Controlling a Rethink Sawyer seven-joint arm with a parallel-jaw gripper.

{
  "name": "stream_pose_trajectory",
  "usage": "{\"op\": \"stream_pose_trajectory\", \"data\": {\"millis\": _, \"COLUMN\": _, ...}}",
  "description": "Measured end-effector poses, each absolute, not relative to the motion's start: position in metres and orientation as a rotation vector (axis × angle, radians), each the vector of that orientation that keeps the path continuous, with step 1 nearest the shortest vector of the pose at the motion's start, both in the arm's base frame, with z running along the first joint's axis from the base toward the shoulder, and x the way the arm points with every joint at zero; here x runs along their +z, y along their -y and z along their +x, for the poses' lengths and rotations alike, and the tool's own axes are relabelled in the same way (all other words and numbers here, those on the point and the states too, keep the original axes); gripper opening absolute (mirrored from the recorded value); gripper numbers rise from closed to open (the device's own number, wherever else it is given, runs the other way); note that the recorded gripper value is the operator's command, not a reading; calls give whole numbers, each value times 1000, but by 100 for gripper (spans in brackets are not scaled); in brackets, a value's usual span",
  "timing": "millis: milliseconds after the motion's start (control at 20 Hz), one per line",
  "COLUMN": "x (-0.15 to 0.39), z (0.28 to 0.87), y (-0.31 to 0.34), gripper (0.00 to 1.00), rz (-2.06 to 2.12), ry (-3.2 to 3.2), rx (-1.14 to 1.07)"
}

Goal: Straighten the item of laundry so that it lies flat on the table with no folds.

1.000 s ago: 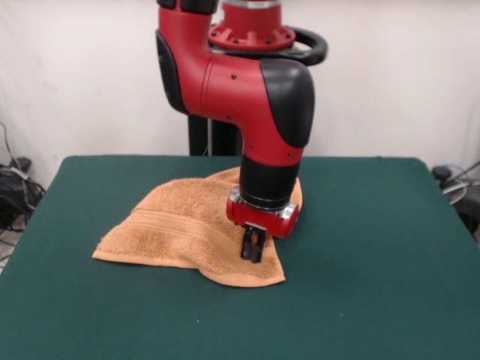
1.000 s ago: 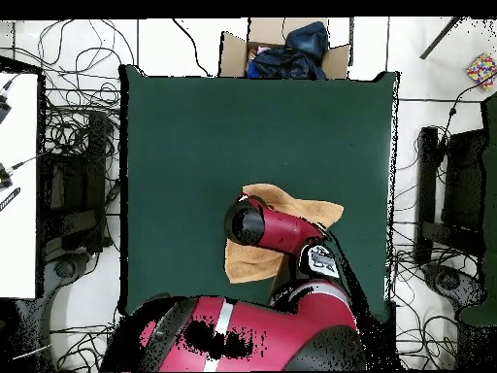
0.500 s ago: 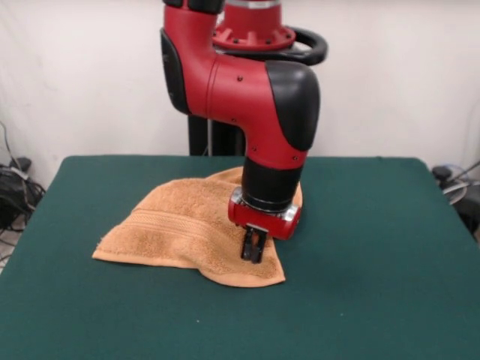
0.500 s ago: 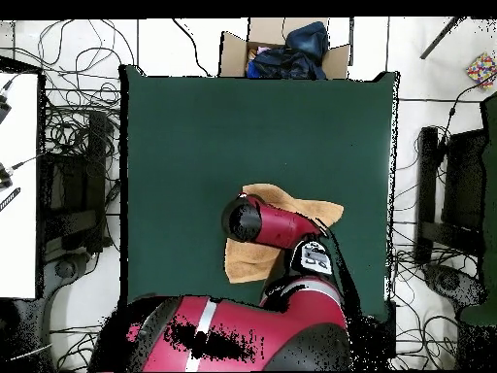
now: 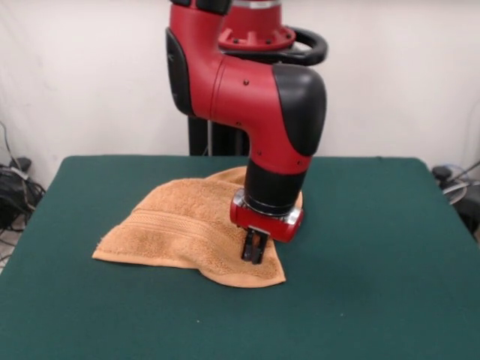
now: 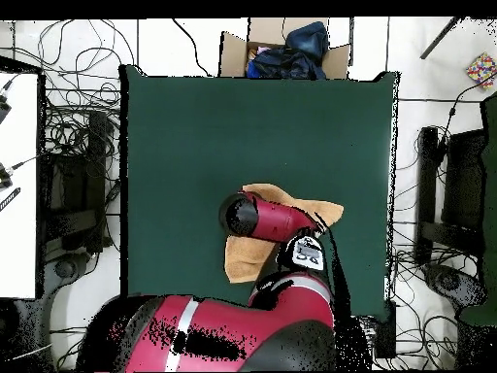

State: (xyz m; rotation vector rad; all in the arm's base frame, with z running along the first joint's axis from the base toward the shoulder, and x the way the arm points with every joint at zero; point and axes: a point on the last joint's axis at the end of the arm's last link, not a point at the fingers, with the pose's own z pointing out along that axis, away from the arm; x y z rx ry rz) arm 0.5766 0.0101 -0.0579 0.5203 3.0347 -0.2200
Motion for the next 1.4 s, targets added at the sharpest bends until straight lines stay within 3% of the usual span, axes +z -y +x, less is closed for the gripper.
{"op": "stream_pose_trajectory", "data": {"millis": 800, "x": -58, "z": 584, "y": -10, "gripper": 0, "rz": 555, "ry": -3071, "rx": -240}}
{"op": "stream_pose_trajectory", "data": {"millis": 1400, "x": -58, "z": 590, "y": 6, "gripper": 0, "rz": 706, "ry": -3093, "rx": -73}}
